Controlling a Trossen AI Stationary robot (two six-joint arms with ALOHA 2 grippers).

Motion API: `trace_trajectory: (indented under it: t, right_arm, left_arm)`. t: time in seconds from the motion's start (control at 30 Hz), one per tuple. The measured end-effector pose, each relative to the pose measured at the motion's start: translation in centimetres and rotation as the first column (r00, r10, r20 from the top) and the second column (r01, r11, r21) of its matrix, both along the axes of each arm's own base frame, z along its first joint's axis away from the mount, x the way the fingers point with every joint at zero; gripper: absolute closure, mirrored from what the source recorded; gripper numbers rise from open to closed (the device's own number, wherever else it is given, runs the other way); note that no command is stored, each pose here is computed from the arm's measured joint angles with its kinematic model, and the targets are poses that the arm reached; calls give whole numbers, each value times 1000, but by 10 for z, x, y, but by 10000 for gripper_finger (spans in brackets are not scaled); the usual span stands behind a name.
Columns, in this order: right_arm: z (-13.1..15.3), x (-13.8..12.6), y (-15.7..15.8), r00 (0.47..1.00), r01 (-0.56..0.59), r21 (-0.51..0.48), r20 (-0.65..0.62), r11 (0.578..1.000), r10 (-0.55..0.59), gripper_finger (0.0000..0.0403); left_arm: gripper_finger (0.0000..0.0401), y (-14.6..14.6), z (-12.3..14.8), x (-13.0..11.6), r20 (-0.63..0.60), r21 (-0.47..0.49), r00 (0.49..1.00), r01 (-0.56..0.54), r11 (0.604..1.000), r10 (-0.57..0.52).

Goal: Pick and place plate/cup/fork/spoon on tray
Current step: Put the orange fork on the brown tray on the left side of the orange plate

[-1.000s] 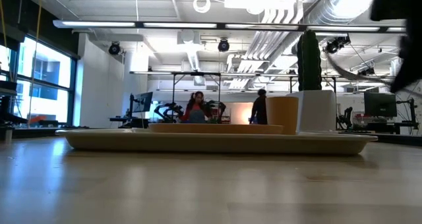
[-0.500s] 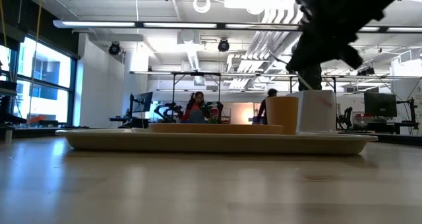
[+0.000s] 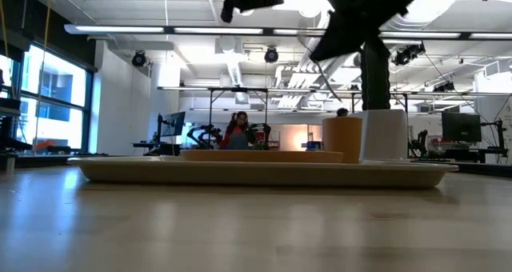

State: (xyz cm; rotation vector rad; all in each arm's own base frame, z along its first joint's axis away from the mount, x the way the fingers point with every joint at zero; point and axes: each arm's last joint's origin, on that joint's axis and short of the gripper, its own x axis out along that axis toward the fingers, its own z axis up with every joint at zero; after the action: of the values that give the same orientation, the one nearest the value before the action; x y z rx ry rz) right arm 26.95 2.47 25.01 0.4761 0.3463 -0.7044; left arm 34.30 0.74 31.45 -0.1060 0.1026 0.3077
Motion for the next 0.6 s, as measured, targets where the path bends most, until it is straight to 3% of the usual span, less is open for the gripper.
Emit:
trace_trajectory:
  t: [0.3,0.47,0.6]
  right_arm:
    - [33,10,-10,997,-65,-148,-52,987,57,402]
    - [36,11,-10,993,-98,-183,-78,978,85,402]
    - [36,11,-9,989,-135,-186,-93,973,119,402]
  left_arm:
    - [195,18,-15,12,23,-50,986,-163,985,164]
    - [199,26,-10,12,78,-56,980,-178,982,182]
    - [219,33,-6,13,122,-68,985,-111,991,119]
